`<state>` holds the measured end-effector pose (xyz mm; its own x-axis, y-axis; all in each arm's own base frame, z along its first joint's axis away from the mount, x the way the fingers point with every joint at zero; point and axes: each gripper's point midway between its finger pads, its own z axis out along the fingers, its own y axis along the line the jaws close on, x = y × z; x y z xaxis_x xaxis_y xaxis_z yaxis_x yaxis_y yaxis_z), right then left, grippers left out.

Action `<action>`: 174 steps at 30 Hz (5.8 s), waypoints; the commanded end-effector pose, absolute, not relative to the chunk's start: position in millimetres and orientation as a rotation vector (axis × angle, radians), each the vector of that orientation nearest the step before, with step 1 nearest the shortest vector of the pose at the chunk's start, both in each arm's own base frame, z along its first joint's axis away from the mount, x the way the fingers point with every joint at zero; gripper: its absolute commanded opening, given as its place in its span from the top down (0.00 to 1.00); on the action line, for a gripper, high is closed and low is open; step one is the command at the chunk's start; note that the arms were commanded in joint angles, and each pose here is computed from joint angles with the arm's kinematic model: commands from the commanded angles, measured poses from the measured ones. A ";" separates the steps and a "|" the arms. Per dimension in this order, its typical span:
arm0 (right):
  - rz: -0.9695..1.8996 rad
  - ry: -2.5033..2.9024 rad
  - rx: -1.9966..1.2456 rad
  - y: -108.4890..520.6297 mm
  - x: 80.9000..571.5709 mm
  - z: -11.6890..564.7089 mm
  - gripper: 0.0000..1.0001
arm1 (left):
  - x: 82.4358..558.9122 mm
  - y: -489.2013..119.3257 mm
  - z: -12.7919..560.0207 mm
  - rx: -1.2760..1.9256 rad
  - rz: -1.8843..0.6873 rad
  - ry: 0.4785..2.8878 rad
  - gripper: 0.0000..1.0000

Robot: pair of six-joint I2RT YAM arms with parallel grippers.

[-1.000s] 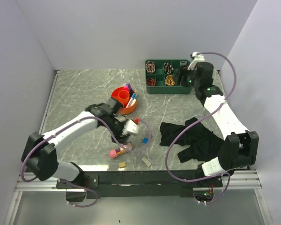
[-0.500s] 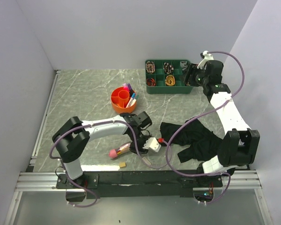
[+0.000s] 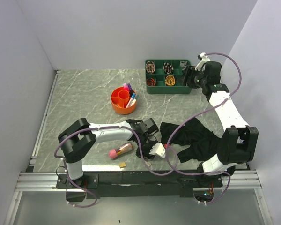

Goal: Sort the stationery into containers
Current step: Pick up the stationery from the corner of the board, then place the stationery in the storage box, then pick up the stationery from the corner of the board.

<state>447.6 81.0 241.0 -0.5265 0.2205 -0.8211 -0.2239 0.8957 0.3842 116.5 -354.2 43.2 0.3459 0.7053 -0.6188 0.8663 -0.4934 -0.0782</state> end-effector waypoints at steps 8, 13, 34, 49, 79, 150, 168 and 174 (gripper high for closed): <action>0.576 2.047 -0.005 73.3 442.8 240.3 0.32 | 96.5 -342.6 10.9 2.348 -0.852 1.517 0.50; 0.591 2.057 0.006 74.7 441.3 236.7 0.32 | 91.5 -340.5 -1.6 2.363 -0.837 1.548 0.53; 0.537 2.035 -0.028 72.8 428.3 253.1 0.34 | 395.5 -288.2 274.6 1.167 -0.804 1.505 0.98; 0.434 2.039 -0.120 81.4 446.4 255.0 0.32 | 453.6 -208.1 225.7 0.722 -0.730 1.665 0.99; 0.401 2.091 -0.199 99.8 450.2 229.8 0.31 | 426.7 -171.9 199.3 0.604 -0.652 1.826 0.47; 0.732 1.934 -0.915 199.6 291.6 184.4 0.34 | 223.6 -192.4 207.3 1.022 -0.489 2.062 0.40; 0.763 1.861 -1.371 423.0 159.6 107.7 0.30 | 364.6 54.7 264.1 -0.341 -0.156 1.827 0.32; 0.808 1.725 -1.627 453.0 134.5 98.2 0.31 | 373.3 60.1 284.7 -0.270 -0.074 1.738 0.30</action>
<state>135.7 421.8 67.8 -0.1681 -0.6663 -0.7265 -0.9836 0.1626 0.0785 358.8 60.4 239.4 -0.3166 -0.2749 -0.9078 -0.1710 0.9579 -0.2304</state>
